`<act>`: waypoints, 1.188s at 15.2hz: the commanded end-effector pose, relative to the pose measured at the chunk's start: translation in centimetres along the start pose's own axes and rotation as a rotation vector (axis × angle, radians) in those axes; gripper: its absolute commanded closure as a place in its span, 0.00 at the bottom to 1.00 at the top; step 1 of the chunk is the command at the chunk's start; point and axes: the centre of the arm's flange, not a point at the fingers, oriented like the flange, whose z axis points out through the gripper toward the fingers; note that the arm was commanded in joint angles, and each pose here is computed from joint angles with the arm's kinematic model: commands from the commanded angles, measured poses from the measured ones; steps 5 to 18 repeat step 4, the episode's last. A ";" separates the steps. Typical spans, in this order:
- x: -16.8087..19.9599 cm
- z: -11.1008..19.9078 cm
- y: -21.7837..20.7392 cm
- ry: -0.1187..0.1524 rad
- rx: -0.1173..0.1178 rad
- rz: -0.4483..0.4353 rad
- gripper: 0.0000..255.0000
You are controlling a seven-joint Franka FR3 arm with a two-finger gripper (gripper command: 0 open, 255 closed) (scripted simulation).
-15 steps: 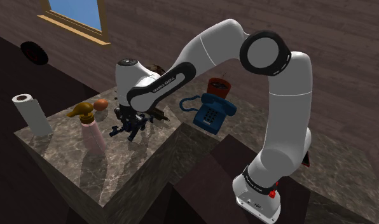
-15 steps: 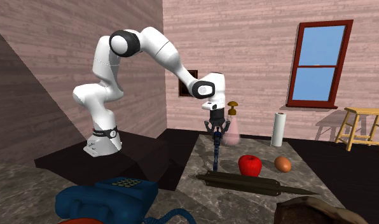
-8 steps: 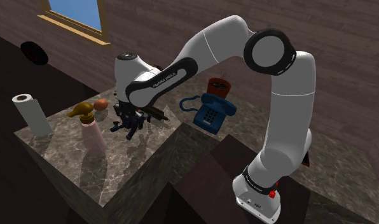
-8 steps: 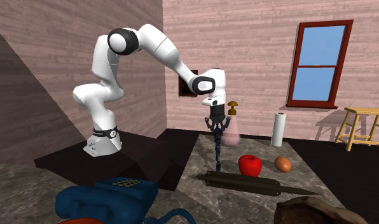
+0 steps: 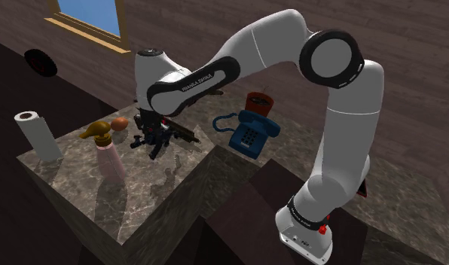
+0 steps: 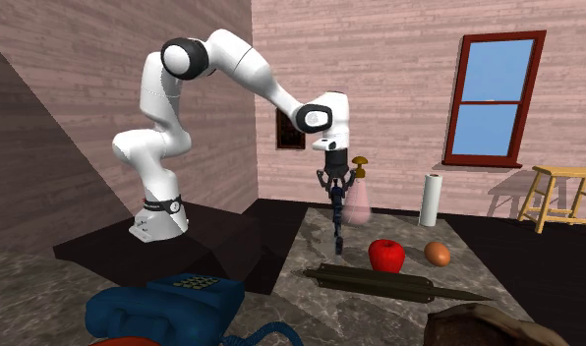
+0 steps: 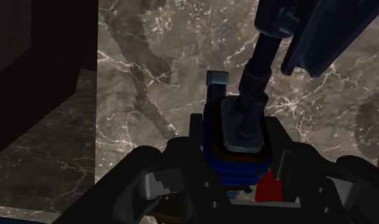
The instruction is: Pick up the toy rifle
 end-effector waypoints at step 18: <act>-0.1 -1.7 -0.1 0.000 0.000 0.000 1.00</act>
